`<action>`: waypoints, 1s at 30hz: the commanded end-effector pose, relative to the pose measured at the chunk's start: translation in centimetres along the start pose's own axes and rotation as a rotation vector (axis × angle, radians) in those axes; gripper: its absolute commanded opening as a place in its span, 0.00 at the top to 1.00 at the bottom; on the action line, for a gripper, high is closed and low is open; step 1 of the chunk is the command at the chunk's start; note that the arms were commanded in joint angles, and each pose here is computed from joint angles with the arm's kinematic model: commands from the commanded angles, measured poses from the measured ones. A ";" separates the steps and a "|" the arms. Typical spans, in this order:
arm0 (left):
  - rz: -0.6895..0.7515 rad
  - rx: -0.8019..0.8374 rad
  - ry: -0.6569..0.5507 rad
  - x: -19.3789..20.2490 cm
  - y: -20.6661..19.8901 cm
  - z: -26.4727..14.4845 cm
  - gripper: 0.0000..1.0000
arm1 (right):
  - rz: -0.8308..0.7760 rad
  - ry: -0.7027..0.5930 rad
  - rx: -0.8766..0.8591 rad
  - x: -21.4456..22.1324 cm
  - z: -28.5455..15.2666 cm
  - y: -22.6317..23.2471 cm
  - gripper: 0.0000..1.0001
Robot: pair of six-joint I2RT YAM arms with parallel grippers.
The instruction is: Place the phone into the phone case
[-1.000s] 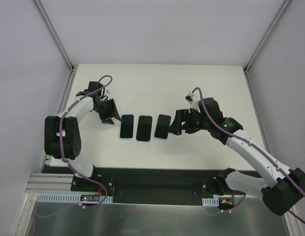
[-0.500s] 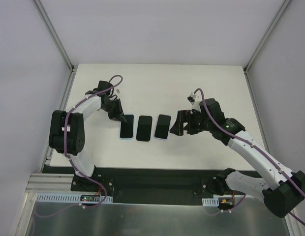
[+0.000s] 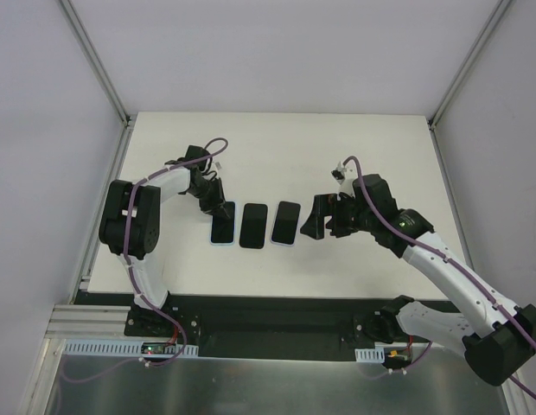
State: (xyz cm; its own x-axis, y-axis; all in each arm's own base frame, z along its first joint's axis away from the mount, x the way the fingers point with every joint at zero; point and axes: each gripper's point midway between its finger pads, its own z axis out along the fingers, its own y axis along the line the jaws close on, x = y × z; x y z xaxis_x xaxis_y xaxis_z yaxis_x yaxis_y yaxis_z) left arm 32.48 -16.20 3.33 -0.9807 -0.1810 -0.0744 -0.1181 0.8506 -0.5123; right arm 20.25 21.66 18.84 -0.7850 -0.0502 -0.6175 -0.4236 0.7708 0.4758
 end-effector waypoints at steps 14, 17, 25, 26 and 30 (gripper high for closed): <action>0.040 0.067 -0.068 0.9 -3.2 -3.2 0.88 | -0.041 -0.070 0.017 -1.5 -2.1 0.4 0.04; 0.120 0.163 -0.169 0.7 -6.6 -7.5 0.78 | -0.039 -0.102 0.020 -1.5 -2.8 0.3 0.04; 0.333 0.393 -0.391 3.4 -12.8 -17.4 0.36 | 0.001 -0.215 0.058 -1.7 -5.8 0.0 0.04; 0.353 0.418 -0.399 4.0 -13.3 -18.1 0.33 | -0.001 -0.230 0.061 -1.9 -6.3 0.0 0.04; 0.429 0.475 -0.480 6.2 -13.9 -20.5 0.01 | 0.020 -0.270 0.142 -2.2 -8.1 -1.1 0.04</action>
State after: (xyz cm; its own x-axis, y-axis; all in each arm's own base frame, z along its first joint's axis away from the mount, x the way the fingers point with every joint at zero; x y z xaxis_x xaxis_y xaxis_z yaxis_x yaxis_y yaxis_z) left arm 27.39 -18.55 26.42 -0.7695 -0.1932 -0.6087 0.3535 0.6649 -0.6580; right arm 18.77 17.78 23.80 -0.6525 0.0769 -0.7539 -0.4083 0.8024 0.4352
